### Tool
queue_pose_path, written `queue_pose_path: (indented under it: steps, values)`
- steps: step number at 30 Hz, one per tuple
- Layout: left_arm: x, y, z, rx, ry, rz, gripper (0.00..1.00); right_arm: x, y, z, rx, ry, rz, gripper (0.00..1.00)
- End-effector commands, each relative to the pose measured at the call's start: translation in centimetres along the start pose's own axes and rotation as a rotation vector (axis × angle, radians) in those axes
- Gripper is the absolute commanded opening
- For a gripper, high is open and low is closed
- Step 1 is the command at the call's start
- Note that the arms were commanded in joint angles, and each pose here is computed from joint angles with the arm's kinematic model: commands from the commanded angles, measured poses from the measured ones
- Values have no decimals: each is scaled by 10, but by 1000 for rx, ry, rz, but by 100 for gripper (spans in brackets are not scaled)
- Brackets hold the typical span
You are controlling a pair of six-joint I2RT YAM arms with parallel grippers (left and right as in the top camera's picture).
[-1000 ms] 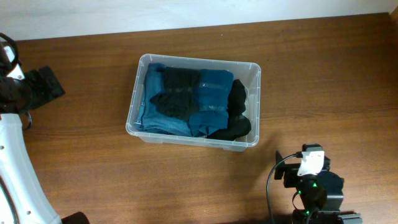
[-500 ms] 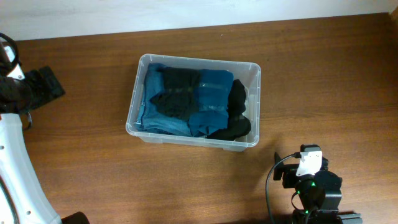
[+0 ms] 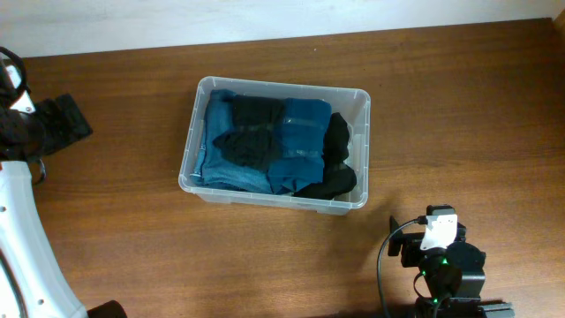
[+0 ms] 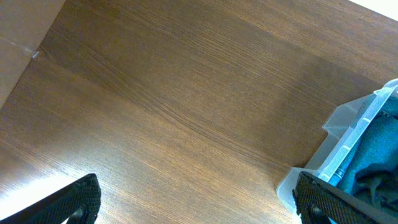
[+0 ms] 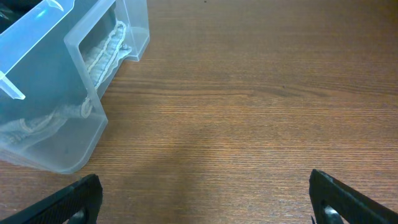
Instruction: Pack container
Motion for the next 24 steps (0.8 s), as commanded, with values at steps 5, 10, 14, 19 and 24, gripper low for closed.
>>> queue_pose_path:
  steps: [5,10,14,19,24]
  values:
    - [1,-2,1,-1,-4,1,100,1,0,0,-6,-4,-12,99]
    - [1,0,1,4,-4,1,100,1,0,0,-6,-4,-12,98]
    - [1,-11,4,-15,-4,1,100,1,0,0,-6,-4,-12,99]
    - [-4,-48,7,-150,7,6,100,1,0,0,-6,-4,-12,98]
    - [-35,-81,5,-416,177,95,100,1,0,0,-7,-4,-12,99]
Point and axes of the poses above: each gripper's point midway between its finger pads, its own y axis out along the fingers, its own x axis along the line the jaws close on, z = x × y, the point moved 5 cm from there along -y, back along the fingers, and after that the axes turned 13 degrees about y, right-handed, at the moved point
